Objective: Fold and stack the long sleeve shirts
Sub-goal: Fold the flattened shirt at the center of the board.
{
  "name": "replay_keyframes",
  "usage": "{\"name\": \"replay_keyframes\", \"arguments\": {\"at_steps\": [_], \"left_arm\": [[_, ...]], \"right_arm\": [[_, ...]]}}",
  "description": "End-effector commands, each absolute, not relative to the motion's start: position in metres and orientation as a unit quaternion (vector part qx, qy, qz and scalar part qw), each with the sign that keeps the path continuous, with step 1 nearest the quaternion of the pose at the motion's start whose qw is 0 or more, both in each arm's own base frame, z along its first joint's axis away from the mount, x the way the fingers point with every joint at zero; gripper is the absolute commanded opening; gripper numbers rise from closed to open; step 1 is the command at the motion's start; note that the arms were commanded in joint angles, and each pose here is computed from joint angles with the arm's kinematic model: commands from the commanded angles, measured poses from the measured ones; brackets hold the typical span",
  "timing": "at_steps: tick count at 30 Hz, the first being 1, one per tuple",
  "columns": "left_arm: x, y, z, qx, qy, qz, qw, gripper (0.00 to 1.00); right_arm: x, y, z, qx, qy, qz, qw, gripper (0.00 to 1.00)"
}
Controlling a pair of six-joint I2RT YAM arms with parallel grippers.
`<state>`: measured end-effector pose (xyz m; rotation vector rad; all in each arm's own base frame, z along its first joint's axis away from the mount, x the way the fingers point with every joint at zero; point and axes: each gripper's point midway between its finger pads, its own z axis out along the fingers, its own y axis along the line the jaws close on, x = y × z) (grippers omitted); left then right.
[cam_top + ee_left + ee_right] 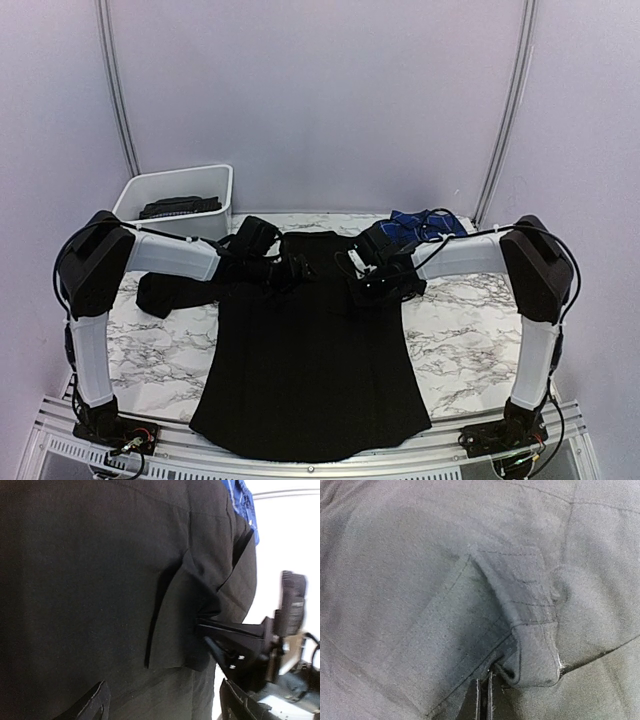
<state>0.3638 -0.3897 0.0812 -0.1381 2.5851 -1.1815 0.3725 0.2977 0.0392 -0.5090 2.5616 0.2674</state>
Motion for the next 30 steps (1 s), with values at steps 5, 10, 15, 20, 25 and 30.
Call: {"name": "replay_keyframes", "arguments": {"at_steps": [5, 10, 15, 20, 25, 30], "left_arm": [[0.359, -0.405, 0.068, -0.026, 0.903, -0.411, 0.125, 0.78], [0.360, -0.417, 0.067, -0.017, 0.899, -0.421, 0.117, 0.80], [0.361, -0.428, 0.063, -0.021, 0.895, -0.434, 0.104, 0.83], [0.364, -0.436, 0.065, -0.030, 0.883, -0.458, 0.100, 0.88], [0.367, -0.441, 0.075, -0.035, 0.873, -0.474, 0.104, 0.90], [0.373, -0.447, 0.100, -0.042, 0.847, -0.516, 0.124, 0.90]], "right_arm": [[0.377, 0.302, 0.080, -0.179, 0.932, 0.139, 0.281, 0.00], [0.373, 0.309, 0.100, -0.188, 0.924, 0.168, 0.288, 0.00], [0.371, 0.315, 0.109, -0.190, 0.917, 0.195, 0.290, 0.00], [0.371, 0.318, 0.121, -0.188, 0.910, 0.222, 0.296, 0.00], [0.371, 0.321, 0.131, -0.181, 0.900, 0.268, 0.294, 0.00], [0.373, 0.322, 0.141, -0.168, 0.888, 0.312, 0.291, 0.00]]}}
